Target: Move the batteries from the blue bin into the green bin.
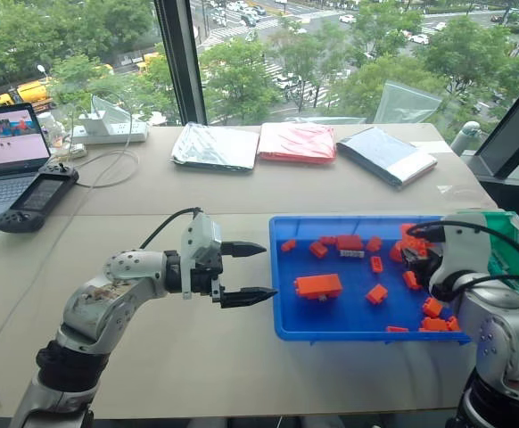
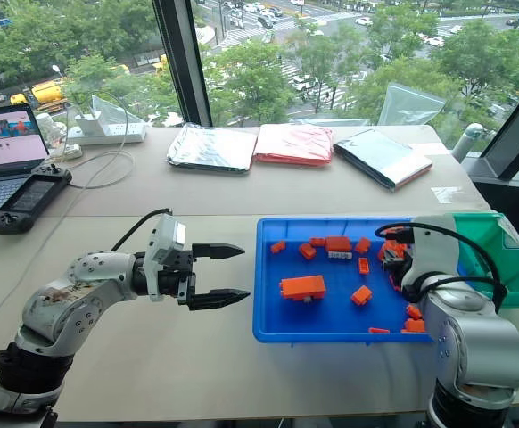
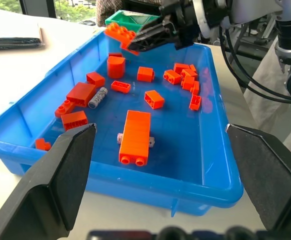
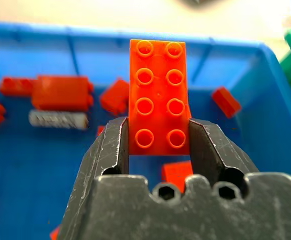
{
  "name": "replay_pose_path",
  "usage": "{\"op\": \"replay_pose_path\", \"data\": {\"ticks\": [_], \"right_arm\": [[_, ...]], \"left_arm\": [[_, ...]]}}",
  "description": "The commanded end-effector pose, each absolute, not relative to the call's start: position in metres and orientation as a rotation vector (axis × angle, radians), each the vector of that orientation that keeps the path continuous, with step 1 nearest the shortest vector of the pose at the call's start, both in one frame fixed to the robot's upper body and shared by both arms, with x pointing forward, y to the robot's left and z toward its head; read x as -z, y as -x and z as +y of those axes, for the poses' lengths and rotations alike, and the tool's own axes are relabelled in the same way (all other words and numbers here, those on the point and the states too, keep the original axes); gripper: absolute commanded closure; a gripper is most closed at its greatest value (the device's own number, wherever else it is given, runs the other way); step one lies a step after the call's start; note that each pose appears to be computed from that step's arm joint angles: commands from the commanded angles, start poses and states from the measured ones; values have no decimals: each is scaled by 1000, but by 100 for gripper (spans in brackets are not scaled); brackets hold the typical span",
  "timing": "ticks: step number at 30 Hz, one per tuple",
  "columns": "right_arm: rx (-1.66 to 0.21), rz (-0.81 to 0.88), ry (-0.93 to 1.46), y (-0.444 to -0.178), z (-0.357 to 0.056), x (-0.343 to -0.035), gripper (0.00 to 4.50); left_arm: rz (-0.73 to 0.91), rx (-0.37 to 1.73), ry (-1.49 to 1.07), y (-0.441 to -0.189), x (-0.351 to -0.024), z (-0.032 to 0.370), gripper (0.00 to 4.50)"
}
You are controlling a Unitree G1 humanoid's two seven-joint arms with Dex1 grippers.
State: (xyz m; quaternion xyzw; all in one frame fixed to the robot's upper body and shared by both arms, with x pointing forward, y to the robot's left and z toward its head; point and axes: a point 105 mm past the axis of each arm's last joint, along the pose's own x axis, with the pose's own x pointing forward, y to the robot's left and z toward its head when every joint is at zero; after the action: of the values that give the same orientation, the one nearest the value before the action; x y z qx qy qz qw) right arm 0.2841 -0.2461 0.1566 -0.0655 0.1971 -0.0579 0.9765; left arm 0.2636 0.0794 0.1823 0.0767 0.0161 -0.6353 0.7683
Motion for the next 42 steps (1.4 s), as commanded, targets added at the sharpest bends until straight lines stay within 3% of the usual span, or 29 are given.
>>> {"op": "replay_pose_path", "data": {"ticks": [1,3,9,17,30,42], "right_arm": [[169,365,170,-279,-256,-166,306],[178,365,187,-279,-259,-165,204],[60,271,191,-296,-230,-184,8],[-88,269,78,-325,-168,-173,3],[-15,394,98,-350,-174,-119,3],[-16,406,97,-357,-173,-107,3]], "left_arm": [[-6,1400,-185,-261,-192,77,0],[-6,1401,-185,-261,-193,76,0],[-4,1400,-189,-262,-193,77,0],[-13,1389,-182,-262,-194,76,0],[-13,1367,-191,-263,-195,79,0],[-16,1364,-197,-263,-195,80,0]]}}
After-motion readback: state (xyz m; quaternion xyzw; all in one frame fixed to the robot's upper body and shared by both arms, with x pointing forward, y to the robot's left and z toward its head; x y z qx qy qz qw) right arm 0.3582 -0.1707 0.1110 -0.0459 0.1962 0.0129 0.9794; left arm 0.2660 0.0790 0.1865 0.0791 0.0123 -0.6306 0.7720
